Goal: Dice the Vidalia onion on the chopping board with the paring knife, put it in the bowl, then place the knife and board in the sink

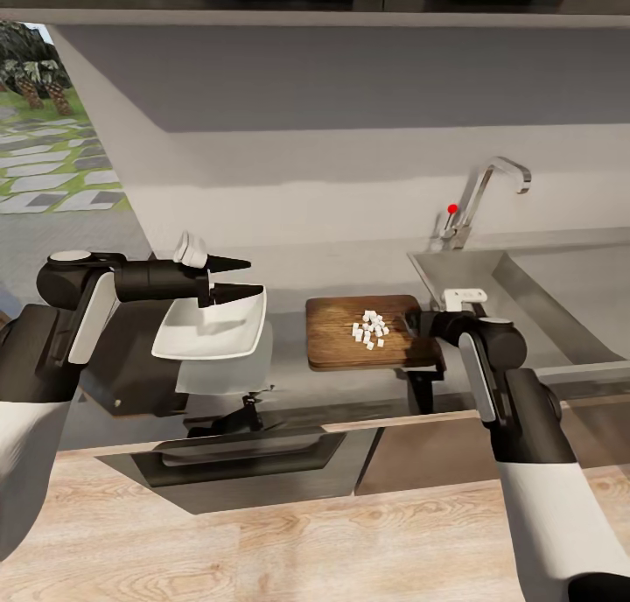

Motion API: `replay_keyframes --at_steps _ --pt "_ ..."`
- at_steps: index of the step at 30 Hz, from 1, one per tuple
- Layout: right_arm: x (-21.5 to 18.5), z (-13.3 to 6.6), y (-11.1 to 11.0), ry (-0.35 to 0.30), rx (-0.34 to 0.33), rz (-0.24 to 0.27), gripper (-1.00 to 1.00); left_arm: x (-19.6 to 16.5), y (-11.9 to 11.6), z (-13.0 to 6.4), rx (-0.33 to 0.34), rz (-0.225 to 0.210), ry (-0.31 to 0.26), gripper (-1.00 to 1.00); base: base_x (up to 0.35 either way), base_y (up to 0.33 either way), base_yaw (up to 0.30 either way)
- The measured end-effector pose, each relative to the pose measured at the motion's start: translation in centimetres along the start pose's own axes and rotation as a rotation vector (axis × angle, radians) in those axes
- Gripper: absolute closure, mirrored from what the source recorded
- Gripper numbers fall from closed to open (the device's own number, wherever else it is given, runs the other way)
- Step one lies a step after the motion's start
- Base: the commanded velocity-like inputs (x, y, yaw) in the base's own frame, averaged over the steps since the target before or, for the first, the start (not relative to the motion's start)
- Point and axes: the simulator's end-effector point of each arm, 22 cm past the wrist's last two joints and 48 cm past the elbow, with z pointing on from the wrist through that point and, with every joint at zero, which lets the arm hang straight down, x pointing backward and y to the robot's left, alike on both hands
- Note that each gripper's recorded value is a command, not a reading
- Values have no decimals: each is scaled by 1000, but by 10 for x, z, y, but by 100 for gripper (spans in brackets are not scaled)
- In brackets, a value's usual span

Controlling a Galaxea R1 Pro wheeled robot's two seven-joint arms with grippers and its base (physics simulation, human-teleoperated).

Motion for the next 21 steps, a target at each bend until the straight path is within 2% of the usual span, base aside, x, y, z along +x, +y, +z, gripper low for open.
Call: replay_keyframes --at_steps 10,21 --pt "14 7 -2 34 3 1 -100 0 0 0 0 -1 0 -100 0 0 0" --pt "16 8 -5 41 8 1 -100 0 0 0 0 0 0 -100 0 0 0"
